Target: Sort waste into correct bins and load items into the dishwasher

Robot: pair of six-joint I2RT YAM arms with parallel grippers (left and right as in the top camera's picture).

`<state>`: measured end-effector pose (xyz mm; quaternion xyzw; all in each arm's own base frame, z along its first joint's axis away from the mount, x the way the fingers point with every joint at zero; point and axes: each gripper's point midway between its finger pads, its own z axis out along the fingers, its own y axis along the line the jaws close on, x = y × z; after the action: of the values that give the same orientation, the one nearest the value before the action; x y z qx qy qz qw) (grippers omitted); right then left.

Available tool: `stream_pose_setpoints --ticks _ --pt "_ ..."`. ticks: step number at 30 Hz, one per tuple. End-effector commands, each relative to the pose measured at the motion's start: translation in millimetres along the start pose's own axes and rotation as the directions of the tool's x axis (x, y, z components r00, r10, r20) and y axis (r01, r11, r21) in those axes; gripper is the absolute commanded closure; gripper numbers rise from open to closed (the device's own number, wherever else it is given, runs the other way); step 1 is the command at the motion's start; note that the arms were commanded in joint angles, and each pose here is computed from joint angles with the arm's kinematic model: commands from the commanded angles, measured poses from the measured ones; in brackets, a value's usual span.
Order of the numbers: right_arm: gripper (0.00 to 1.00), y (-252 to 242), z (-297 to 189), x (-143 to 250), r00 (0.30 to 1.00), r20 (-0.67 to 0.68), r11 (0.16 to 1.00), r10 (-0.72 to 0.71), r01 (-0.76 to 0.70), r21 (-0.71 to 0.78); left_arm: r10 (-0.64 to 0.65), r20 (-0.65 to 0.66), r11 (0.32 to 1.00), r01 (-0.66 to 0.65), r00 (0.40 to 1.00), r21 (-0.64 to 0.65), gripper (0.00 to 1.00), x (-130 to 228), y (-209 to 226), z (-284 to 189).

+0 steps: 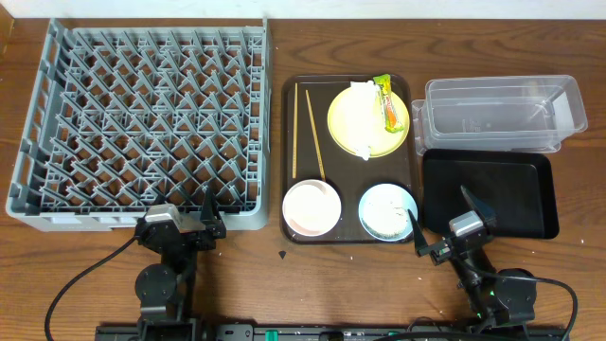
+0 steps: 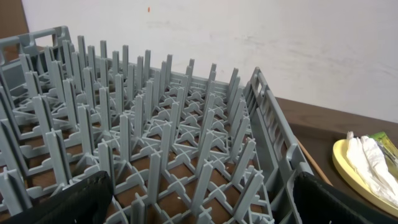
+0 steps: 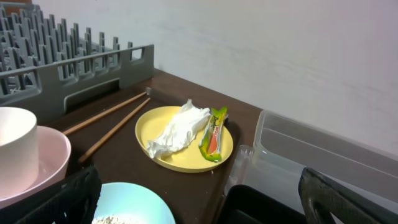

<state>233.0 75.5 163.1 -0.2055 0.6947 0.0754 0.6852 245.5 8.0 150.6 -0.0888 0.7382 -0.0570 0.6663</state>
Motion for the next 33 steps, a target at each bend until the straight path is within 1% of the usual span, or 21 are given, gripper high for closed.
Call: stream_pose_setpoints --ticks 1,6,7,9,11,13,14,16,17,20,23,27,30,33 --pt "0.01 1 0 2 1.0 -0.005 1.0 0.005 -0.005 -0.003 -0.008 -0.046 1.0 0.008 0.999 -0.014 0.07 14 3 0" --pt "0.01 0 0 -3 1.0 0.012 1.0 0.0 0.0 0.0 -0.009 -0.045 1.0 0.008 0.999 -0.019 0.07 13 4 0" --pt "0.01 1 0 -7 1.0 0.03 1.0 0.003 -0.003 -0.007 -0.009 -0.047 1.0 0.009 0.999 -0.01 0.07 14 2 0" --pt "0.01 13 -1 -10 0.999 0.043 0.996 0.034 -0.03 -0.08 -0.009 -0.052 1.0 0.01 0.999 0.016 0.07 14 -2 0" --pt "0.01 19 -1 -14 0.998 0.062 0.993 0.032 -0.025 -0.111 -0.015 -0.046 1.0 0.016 0.999 0.024 0.07 13 -4 0" --pt "0.01 18 -2 -24 0.993 0.098 0.992 0.072 -0.06 -0.114 -0.016 -0.035 0.996 0.019 0.999 0.084 0.07 9 -14 -1" --pt "0.01 15 -3 -35 0.985 0.133 0.989 0.107 -0.092 -0.111 -0.015 -0.023 0.991 0.018 1.0 0.135 0.07 4 -24 -2" --pt "0.01 12 -7 -54 0.974 0.187 0.988 0.126 -0.107 -0.107 -0.036 0.003 0.975 0.034 0.999 0.218 0.07 -13 -40 -7" --pt "0.01 6 -11 -72 0.965 0.221 0.989 0.139 -0.122 -0.089 -0.059 0.029 0.967 0.05 0.998 0.252 0.07 -31 -48 -13" --pt "0.01 1 -18 -106 0.959 0.251 0.99 0.13 -0.112 -0.084 -0.062 0.072 0.955 0.038 0.995 0.295 0.07 -70 -62 -26" --pt "0.01 -5 -15 -137 0.967 0.201 0.986 0.154 -0.137 -0.096 -0.068 0.042 0.956 0.053 0.997 0.287 0.07 -105 -69 -35" --pt "0.01 -9 9 -170 0.976 0.06 0.968 0.21 -0.199 -0.152 -0.063 -0.102 0.953 0.09 0.993 0.288 0.06 -143 -83 -36" --pt "0.01 -6 36 -189 0.967 -0.078 0.937 0.244 -0.256 -0.237 -0.057 -0.226 0.93 0.134 0.972 0.343 0.06 -162 -103 -35" --pt "0.01 -7 69 -192 0.922 -0.261 0.896 0.286 -0.354 -0.267 -0.051 -0.359 0.9 0.199 0.932 0.387 0.07 -171 -121 -31"
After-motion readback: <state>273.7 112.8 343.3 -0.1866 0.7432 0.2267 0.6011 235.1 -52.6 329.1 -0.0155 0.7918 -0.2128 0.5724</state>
